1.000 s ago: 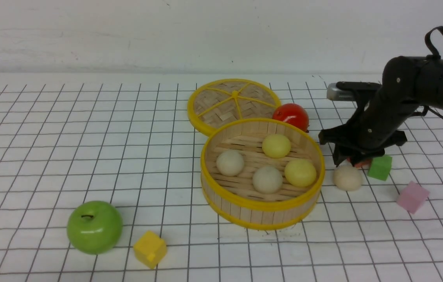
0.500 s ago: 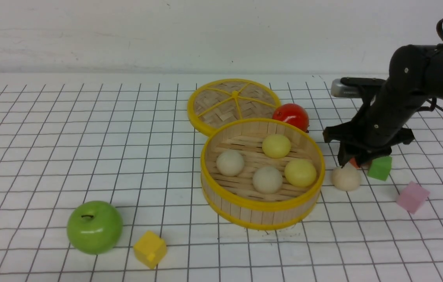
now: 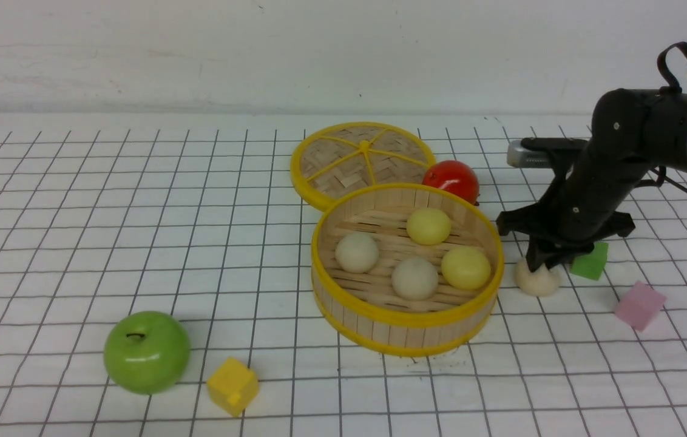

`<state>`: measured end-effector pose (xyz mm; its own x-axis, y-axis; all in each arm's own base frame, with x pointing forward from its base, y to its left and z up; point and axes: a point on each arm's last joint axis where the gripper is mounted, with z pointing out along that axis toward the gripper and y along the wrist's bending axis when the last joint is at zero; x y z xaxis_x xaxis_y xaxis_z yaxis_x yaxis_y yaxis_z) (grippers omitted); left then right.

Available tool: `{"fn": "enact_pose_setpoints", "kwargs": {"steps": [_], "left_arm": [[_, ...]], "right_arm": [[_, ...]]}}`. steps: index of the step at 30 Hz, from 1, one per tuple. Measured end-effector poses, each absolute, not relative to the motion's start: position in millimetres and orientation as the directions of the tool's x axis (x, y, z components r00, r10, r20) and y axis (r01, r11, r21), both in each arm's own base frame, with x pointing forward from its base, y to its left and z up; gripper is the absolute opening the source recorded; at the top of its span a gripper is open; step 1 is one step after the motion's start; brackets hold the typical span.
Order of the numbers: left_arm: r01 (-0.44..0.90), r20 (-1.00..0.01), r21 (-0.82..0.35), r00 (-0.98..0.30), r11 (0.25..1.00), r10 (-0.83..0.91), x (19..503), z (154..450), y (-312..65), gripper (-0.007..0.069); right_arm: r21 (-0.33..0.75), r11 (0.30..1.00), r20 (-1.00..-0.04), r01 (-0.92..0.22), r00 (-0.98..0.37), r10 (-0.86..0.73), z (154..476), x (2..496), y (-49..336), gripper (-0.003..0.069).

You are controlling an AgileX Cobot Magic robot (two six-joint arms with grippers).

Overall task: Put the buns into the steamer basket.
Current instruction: Use the right arm to grab a steamed stuffed bun, then use the right arm to put the steamed stuffed bun into the steamer

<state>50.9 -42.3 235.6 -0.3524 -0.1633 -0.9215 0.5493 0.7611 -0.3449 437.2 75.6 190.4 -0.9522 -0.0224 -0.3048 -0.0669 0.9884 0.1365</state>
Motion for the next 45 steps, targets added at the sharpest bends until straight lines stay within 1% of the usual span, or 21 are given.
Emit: {"fn": "enact_pose_setpoints", "kwargs": {"steps": [1,2,3,7,8,11,13,14,15,18,20,23,27,28,30,33,39,43,45], "left_arm": [[0.549,-0.921,-0.345,-0.352,0.761,-0.163,51,236,-42,0.0194],[0.549,-0.921,-0.345,-0.352,0.761,-0.163,51,236,-42,0.0194],[0.549,-0.921,-0.345,-0.352,0.761,-0.163,51,236,-42,0.0196],[0.549,-0.921,-0.345,-0.352,0.761,-0.163,51,236,-42,0.0199],[0.549,-0.921,-0.345,-0.352,0.761,-0.163,51,236,-42,0.02],[0.549,-0.921,-0.345,-0.352,0.761,-0.163,51,236,-42,0.0203],[0.549,-0.921,-0.345,-0.352,0.761,-0.163,51,236,-42,0.0205],[0.549,-0.921,-0.345,-0.352,0.761,-0.163,51,236,-42,0.0206],[0.549,-0.921,-0.345,-0.352,0.761,-0.163,51,236,-42,0.0207],[0.549,-0.921,-0.345,-0.353,0.761,-0.163,51,236,-42,0.0209],[0.549,-0.921,-0.345,-0.353,0.761,-0.163,51,236,-42,0.0214],[0.549,-0.921,-0.345,-0.353,0.761,-0.163,51,236,-42,0.0216],[0.549,-0.921,-0.345,-0.353,0.761,-0.163,51,236,-42,0.0216],[0.549,-0.921,-0.345,-0.353,0.761,-0.163,51,236,-42,0.0216],[0.549,-0.921,-0.345,-0.353,0.761,-0.163,51,236,-42,0.0216],[0.549,-0.921,-0.345,-0.353,0.761,-0.163,51,236,-42,0.0218],[0.549,-0.921,-0.345,-0.353,0.761,-0.163,51,235,-42,0.0218],[0.549,-0.921,-0.345,-0.353,0.761,-0.163,51,235,-42,0.0224],[0.549,-0.921,-0.345,-0.353,0.761,-0.163,51,235,-42,0.0228]], "right_arm": [[0.131,0.988,-0.303,-0.084,-0.952,-0.041,191,436,75,0.0024],[0.131,0.988,-0.304,-0.084,-0.952,-0.041,192,436,75,0.0024],[0.13,0.987,-0.309,-0.091,-0.95,-0.047,196,435,75,0.0006],[0.129,0.985,-0.336,-0.112,-0.94,-0.063,217,429,77,0.0005],[0.131,0.983,-0.374,-0.131,-0.925,-0.073,235,423,82,0.0005],[0.142,0.965,-0.476,-0.222,-0.87,-0.13,274,409,106,0.0007],[0.16,0.948,-0.525,-0.275,-0.837,-0.154,288,404,123,0.0008],[0.165,0.945,-0.535,-0.283,-0.83,-0.155,289,404,126,0.0008],[0.181,0.925,-0.579,-0.333,-0.796,-0.173,296,401,146,0.001],[0.189,0.909,-0.607,-0.371,-0.772,-0.189,295,400,166,0.001],[0.184,0.896,-0.629,-0.405,-0.748,-0.209,284,403,186,0.001],[0.181,0.891,-0.626,-0.416,-0.747,-0.222,266,409,199,0.001],[0.179,0.895,-0.599,-0.409,-0.767,-0.23,241,418,203,0.0013],[0.179,0.895,-0.6,-0.409,-0.766,-0.23,241,418,203,0.0014],[0.186,0.897,-0.588,-0.402,-0.776,-0.227,230,421,205,0.0016],[0.196,0.897,-0.584,-0.396,-0.782,-0.218,224,423,207,0.002],[0.195,0.899,-0.62,-0.392,-0.76,-0.196,217,430,210,0.0034],[0.175,0.902,-0.615,-0.395,-0.759,-0.213,206,433,210,0.0061],[0.169,0.902,-0.615,-0.397,-0.758,-0.218,205,434,210,0.0108]]}}
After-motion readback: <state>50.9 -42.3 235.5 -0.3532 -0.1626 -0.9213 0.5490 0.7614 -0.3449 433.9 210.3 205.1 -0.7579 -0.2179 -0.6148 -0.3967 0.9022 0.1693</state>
